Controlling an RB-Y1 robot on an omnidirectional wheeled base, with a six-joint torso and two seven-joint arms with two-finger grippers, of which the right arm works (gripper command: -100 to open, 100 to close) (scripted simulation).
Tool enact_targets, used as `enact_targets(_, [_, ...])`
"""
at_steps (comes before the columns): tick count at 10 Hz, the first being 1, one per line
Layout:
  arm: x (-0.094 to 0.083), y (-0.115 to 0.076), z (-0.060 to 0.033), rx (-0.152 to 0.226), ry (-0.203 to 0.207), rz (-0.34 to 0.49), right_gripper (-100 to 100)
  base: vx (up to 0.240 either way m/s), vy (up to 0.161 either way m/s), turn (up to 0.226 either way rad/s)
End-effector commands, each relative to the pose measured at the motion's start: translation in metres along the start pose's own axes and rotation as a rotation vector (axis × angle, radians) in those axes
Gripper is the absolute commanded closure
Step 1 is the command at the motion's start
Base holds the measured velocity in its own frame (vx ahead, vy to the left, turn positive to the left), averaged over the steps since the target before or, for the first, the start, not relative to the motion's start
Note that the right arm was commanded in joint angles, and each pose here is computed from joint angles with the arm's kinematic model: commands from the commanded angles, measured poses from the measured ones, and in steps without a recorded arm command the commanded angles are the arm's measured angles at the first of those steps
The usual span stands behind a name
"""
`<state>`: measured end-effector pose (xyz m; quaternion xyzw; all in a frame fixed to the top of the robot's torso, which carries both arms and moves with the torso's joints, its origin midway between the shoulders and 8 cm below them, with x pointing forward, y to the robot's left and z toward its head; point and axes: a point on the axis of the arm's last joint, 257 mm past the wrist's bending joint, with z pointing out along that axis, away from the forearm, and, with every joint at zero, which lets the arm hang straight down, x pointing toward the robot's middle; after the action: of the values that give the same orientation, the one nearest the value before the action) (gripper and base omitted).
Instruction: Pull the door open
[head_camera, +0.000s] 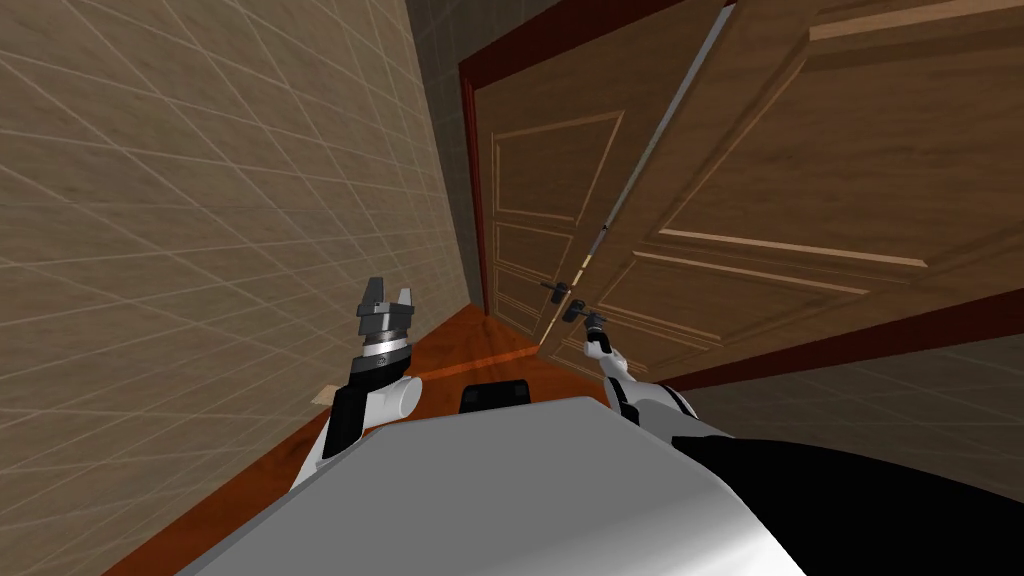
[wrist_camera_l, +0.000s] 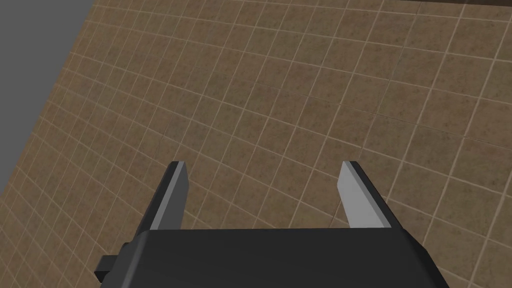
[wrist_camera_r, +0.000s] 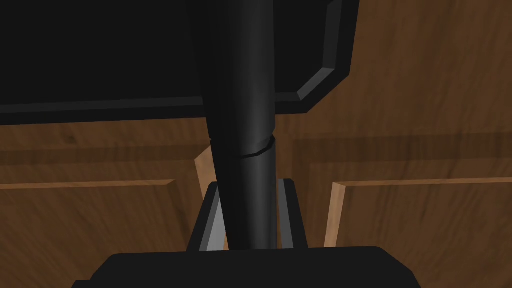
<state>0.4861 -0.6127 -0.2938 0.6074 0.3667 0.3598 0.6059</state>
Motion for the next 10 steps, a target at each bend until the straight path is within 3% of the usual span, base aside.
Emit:
enact_targets(1, [0.017,0.000,0.0004,-0.003,0.039,0.003,100,-0.230,-0.059,0.100])
enact_targets(4, [0.045,0.001,0.0027,-0.006,0.091,0.006,100,-0.238,-0.039,0.088])
enact_targets(6, [0.040,0.001,0.0019,0.000,0.082,0.001,100,-0.092,0.005,0.003])
enact_targets(10, [0.060,-0.001,0.0001,0.002,0.129,0.001,100,-0.182,-0.054,0.065])
